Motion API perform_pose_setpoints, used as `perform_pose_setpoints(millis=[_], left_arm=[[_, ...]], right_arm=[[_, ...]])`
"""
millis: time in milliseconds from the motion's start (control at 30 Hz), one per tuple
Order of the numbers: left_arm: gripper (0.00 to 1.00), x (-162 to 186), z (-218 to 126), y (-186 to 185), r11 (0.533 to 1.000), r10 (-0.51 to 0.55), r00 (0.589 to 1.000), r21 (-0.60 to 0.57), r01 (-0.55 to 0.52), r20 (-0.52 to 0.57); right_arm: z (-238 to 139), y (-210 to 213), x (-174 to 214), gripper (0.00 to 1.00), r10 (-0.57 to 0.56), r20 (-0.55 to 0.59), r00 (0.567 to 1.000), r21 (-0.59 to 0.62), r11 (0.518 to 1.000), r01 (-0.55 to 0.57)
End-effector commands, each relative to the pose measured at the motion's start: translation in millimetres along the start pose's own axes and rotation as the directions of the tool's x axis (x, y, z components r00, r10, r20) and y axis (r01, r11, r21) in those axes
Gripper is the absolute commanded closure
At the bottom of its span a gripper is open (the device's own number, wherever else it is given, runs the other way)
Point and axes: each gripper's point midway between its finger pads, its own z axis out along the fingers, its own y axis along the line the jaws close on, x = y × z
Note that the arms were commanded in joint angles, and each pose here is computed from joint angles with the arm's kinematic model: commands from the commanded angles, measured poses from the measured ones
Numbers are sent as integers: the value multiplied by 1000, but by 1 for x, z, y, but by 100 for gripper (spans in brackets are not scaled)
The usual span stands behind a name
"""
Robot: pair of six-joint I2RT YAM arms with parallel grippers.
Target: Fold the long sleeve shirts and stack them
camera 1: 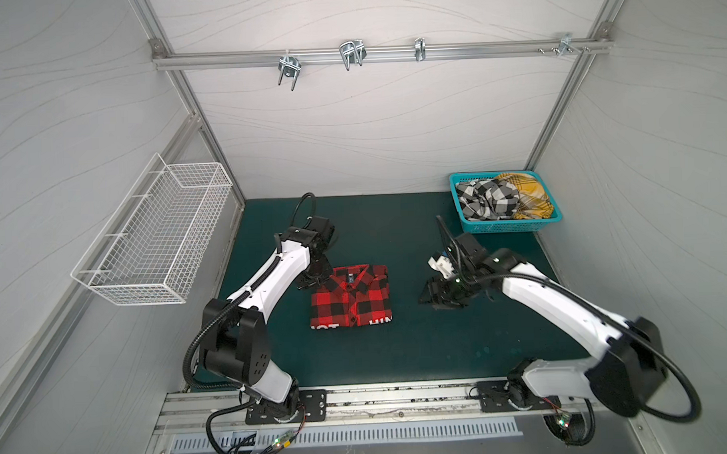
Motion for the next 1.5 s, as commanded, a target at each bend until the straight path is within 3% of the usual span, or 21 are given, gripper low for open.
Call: perform_pose_setpoints(millis=[0, 200, 367, 500, 700, 767, 833, 900, 1000, 1133, 1233, 1467], left_arm=[[75, -13, 21, -19, 992, 26, 999, 128, -22, -31], [86, -25, 60, -38, 987, 38, 993, 158, -21, -109], [87, -23, 76, -53, 981, 33, 988, 194, -4, -150], [88, -9, 84, -61, 977, 53, 982, 214, -13, -180], [88, 41, 91, -81, 966, 93, 968, 257, -31, -232], [85, 59, 86, -91, 957, 118, 963, 285, -46, -242], [73, 67, 73, -99, 946, 131, 964, 320, -52, -231], [59, 59, 49, -102, 935, 122, 974, 353, -49, -190], [50, 31, 14, -94, 936, 117, 990, 342, -83, -78], [62, 17, -10, -92, 920, 103, 994, 383, -78, -47], [73, 31, -7, -106, 898, 133, 985, 434, -74, -107], [74, 47, -6, -157, 801, 210, 966, 593, -83, -149]], right_arm=[[31, 17, -40, 40, -87, 19, 996, 1, 996, 87], [96, 3, -77, 41, -54, -47, 997, 99, 993, 58], [129, -5, -82, 57, -26, -88, 996, 145, 989, 38], [130, -11, -76, 75, -5, -91, 996, 168, 986, 21], [106, -36, -49, 90, 42, -71, 997, 241, 970, -24], [92, -52, -40, 90, 66, -54, 996, 290, 956, -47], [74, -67, -33, 84, 85, -37, 996, 326, 943, -68], [53, -72, -32, 75, 67, -7, 998, 351, 934, -61], [21, -64, -42, 54, 15, 62, 998, 358, 933, -36], [20, -37, -58, 47, -56, 45, 997, 273, 961, 41], [34, -32, -70, 46, -66, 7, 998, 271, 961, 62], [63, -47, -96, 49, -18, -9, 1000, 288, 957, 20]])
